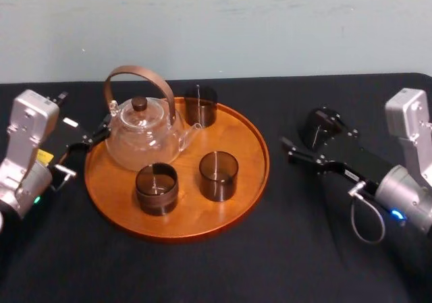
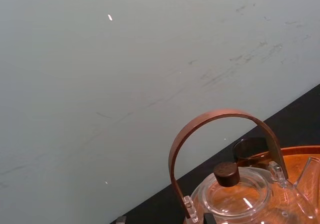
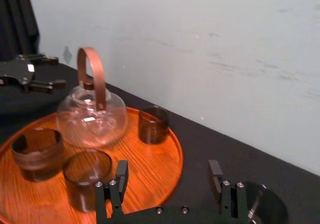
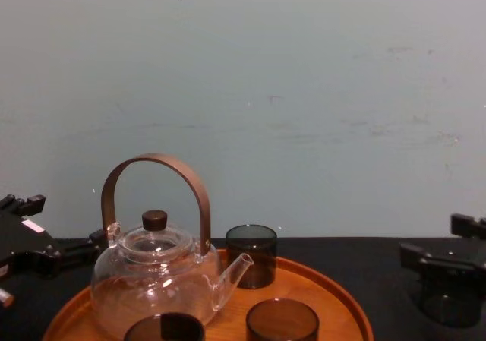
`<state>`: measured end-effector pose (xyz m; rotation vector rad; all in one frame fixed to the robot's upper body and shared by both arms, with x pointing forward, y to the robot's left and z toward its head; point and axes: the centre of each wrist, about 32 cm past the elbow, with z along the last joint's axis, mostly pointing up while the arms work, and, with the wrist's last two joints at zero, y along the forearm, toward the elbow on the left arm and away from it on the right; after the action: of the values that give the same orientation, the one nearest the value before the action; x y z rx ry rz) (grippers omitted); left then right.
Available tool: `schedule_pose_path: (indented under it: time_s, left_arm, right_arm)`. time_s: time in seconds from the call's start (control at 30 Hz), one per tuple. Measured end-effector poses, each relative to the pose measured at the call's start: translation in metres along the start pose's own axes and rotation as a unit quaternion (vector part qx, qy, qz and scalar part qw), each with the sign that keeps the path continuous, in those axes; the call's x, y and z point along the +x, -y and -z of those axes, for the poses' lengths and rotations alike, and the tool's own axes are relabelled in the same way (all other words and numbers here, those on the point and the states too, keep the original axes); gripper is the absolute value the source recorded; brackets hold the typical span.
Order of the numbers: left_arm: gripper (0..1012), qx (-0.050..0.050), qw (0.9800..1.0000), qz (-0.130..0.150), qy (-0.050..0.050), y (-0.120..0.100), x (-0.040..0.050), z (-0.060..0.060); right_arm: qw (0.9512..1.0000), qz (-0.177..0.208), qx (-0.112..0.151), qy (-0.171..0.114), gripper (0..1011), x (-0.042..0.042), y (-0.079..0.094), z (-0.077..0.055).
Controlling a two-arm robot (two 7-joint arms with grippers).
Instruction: Pick up the glass from the table and place it on the tray.
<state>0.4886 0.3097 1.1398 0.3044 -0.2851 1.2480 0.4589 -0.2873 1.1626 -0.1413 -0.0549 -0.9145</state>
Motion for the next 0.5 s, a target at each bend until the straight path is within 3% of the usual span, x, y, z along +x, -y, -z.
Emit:
schedule_pose_path:
  time_s: [0.5]
  left_arm:
    - [1001,0.0,1.0,0.0,0.0,0.0,0.0,0.0]
  right_arm:
    - [0.9987,0.042,-0.027,-0.008,1002,0.0114,0.025,0.018]
